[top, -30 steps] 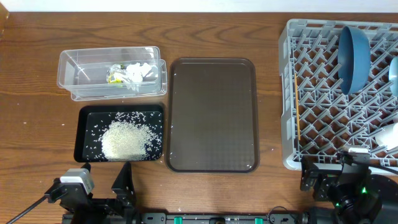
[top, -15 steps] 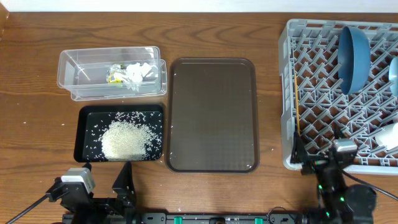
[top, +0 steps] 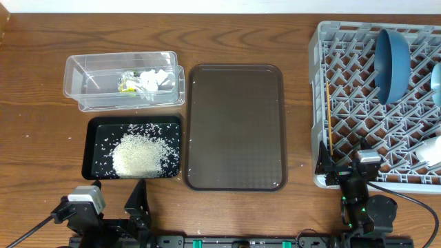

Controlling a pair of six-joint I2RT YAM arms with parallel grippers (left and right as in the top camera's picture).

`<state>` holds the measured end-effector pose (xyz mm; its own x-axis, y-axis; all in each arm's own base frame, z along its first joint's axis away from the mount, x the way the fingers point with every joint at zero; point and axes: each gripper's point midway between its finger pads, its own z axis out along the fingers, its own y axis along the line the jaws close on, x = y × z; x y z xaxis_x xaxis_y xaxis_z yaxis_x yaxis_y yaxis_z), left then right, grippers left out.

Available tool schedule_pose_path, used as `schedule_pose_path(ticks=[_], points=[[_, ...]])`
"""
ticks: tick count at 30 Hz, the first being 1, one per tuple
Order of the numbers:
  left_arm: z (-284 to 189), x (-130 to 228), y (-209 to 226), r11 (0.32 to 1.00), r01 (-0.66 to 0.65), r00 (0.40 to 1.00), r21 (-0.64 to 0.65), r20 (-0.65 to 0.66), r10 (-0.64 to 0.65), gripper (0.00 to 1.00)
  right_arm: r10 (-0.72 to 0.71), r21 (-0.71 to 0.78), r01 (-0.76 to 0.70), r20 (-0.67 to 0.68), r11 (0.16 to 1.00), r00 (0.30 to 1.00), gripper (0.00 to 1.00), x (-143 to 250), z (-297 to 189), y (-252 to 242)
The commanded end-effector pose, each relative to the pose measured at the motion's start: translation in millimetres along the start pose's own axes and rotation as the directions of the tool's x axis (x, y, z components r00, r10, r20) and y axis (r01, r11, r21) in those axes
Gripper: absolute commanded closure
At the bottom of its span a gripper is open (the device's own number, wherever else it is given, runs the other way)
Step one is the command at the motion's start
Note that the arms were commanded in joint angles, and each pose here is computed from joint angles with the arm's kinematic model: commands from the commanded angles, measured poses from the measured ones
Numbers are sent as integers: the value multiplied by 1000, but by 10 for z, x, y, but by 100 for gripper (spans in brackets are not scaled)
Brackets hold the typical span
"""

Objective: Sort waste into correct bins and load items into the dishwasher rack

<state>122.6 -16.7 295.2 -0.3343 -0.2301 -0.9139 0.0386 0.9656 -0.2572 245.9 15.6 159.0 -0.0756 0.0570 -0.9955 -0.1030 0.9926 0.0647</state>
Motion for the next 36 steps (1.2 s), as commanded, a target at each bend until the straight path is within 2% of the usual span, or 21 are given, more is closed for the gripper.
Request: schedule_pose_path(ticks=[1,27,31,36], points=[[-2,-7,0,1000,-19,1000,0,6,19,4,-5,-5,5,-1,1000,1000,1,12,0,18],[2,5,10,1000,-23,1000,-5,3,23,4,-5,-5,5,-1,1000,1000,1,12,0,18],[115,137,58,1000,-22,999,-21,-35,21,4,-5,-5,5,-1,1000,1000,1,12,0,18],[537,467,258,996,-16,997,-88,-76,9,4,-5,-5,5,-1,1000,1000,1,12,0,18]])
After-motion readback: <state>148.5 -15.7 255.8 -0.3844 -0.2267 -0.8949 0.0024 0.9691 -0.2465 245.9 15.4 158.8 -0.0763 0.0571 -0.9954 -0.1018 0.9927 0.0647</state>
